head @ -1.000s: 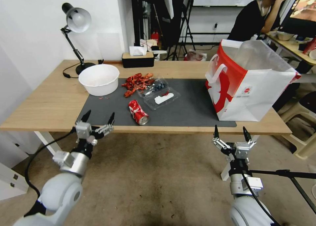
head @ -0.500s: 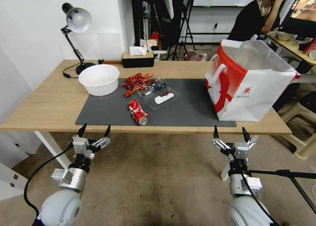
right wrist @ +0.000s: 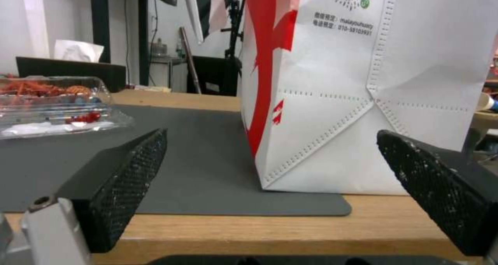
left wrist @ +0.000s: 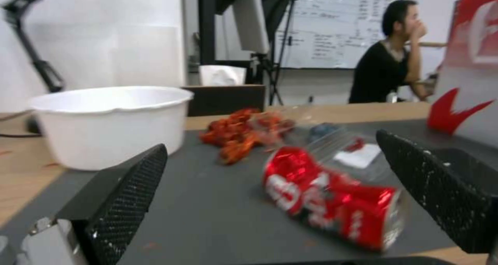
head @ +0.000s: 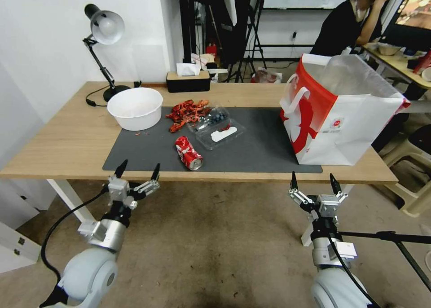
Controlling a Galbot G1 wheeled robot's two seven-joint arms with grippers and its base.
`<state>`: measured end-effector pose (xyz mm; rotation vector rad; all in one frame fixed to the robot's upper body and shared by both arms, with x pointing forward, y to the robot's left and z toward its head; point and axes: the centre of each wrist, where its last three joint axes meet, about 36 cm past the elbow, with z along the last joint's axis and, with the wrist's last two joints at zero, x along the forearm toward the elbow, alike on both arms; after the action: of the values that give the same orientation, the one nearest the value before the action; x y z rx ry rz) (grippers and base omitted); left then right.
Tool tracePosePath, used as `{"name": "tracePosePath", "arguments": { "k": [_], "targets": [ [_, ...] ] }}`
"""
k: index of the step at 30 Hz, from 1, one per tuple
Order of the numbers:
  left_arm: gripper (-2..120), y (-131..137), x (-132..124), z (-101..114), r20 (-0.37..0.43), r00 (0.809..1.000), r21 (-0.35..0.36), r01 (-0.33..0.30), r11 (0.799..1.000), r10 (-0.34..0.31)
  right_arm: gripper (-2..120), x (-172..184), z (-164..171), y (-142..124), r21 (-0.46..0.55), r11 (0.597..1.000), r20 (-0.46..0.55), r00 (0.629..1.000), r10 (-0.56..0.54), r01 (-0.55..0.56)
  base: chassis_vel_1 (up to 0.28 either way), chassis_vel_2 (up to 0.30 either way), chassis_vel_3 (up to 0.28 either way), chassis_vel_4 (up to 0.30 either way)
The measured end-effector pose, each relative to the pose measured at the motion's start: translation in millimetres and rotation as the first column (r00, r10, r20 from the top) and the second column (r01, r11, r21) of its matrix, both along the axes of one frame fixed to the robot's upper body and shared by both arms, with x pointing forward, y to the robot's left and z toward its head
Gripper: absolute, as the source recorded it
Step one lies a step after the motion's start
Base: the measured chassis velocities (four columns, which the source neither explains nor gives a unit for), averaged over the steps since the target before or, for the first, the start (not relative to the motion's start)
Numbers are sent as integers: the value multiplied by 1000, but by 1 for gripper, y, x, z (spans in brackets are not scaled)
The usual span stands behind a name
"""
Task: Pick up the trash from the table and place it into the takeout bag.
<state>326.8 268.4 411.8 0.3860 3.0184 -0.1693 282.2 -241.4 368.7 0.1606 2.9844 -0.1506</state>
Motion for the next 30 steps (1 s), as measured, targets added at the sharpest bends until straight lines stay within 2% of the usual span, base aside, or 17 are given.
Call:
{"name": "tracePosePath", "arguments": {
  "k": [4, 7, 9, 11, 13, 14, 16, 18, 20, 21, 25, 27, 30],
  "targets": [
    [100, -7, 6, 9, -22, 999, -32, 33, 999, -34, 100, 0, 0, 0, -1, 1000, 0, 1000, 0, 0, 0, 0, 0, 0],
    [100, -15, 12, 25, -82, 994, -72, 62, 995, -68, 100, 2, 0, 0, -4, 1000, 1, 1000, 2, -2, 0, 0, 0, 0],
    [100, -17, 12, 29, -101, 992, -81, 61, 995, -70, 100, 3, 0, 0, -4, 1000, 1, 1000, 4, -4, 0, 0, 0, 0],
    [100, -21, 13, 40, -163, 985, -100, 48, 994, -64, 100, 4, 0, 2, -3, 1000, 1, 1000, 9, -9, 0, 0, 0, 0],
    [100, -22, 13, 42, -177, 982, -105, 43, 994, -61, 100, 4, 0, 2, -3, 1000, 1, 1000, 10, -10, 0, 0, 0, 0],
    [100, -25, 14, 48, -220, 974, -120, 26, 992, -52, 100, 5, 0, 2, -3, 1000, 1, 1000, 11, -11, 0, 0, 0, 0],
    [100, -27, 15, 52, -242, 969, -129, 19, 991, -50, 100, 4, 0, 3, -3, 1000, 0, 1000, 12, -12, 0, 0, 0, 0],
    [100, -31, 18, 60, -298, 953, -153, 5, 988, -51, 100, 4, 0, 4, -2, 1000, -1, 1000, 12, -12, 0, 0, 0, 0],
    [100, -31, 19, 62, -311, 949, -160, 4, 987, -55, 100, 4, 0, 4, -2, 1000, -1, 1000, 13, -13, 0, 0, 0, 0],
    [100, -31, 23, 65, -339, 939, -173, 4, 985, -64, 100, 4, 0, 4, -3, 1000, -1, 1000, 14, -14, 0, 0, 0, 0],
    [100, -31, 30, 69, -371, 925, -197, 7, 980, -81, 100, 4, -1, 5, -5, 1000, -2, 1000, 15, -15, 0, 0, 0, 0],
    [100, -33, 38, 74, -401, 910, -232, 11, 973, -106, 100, 3, -1, 6, -6, 1000, -3, 1000, 16, -16, 0, 0, 0, 0],
    [100, -36, 47, 77, -422, 899, -240, 14, 971, -117, 100, 3, -1, 6, -7, 1000, -4, 1000, 16, -16, 0, 0, 0, 0]
  ]
}}
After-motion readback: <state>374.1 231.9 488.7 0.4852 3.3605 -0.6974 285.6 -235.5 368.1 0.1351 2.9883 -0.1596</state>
